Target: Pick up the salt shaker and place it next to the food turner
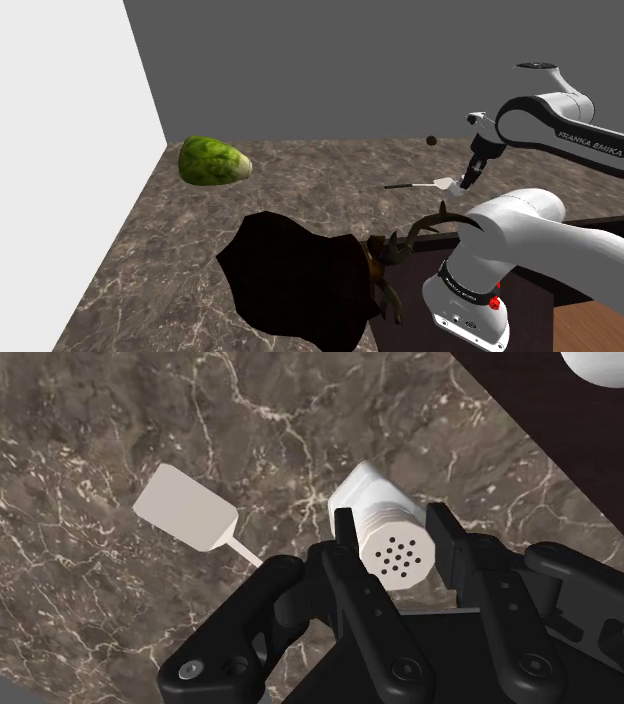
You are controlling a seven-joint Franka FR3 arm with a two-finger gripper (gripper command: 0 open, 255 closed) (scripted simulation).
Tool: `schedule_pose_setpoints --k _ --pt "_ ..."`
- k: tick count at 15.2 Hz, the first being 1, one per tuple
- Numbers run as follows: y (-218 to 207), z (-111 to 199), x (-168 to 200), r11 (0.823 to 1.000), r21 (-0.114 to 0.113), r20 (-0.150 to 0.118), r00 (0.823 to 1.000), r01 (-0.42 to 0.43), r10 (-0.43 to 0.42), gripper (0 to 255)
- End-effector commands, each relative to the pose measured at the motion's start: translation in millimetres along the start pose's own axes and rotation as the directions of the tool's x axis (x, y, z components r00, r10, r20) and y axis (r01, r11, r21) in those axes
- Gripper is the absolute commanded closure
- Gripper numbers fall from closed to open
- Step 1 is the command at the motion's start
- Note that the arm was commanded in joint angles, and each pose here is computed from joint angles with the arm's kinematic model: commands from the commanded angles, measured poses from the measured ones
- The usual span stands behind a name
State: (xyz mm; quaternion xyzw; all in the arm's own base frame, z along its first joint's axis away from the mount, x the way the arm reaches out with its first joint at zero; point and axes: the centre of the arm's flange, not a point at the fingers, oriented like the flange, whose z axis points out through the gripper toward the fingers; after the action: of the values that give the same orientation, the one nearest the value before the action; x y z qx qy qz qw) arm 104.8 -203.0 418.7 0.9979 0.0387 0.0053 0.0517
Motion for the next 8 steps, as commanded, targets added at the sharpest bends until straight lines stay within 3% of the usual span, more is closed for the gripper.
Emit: schedule_pose_setpoints --k 1,8 --pt "-0.7 9.7 -0.9 1.000 0.000 0.000 1.000 0.000 0.000 255" --pt "-4.1 43.1 -1.2 1.000 0.000 0.000 1.000 0.000 0.000 255"
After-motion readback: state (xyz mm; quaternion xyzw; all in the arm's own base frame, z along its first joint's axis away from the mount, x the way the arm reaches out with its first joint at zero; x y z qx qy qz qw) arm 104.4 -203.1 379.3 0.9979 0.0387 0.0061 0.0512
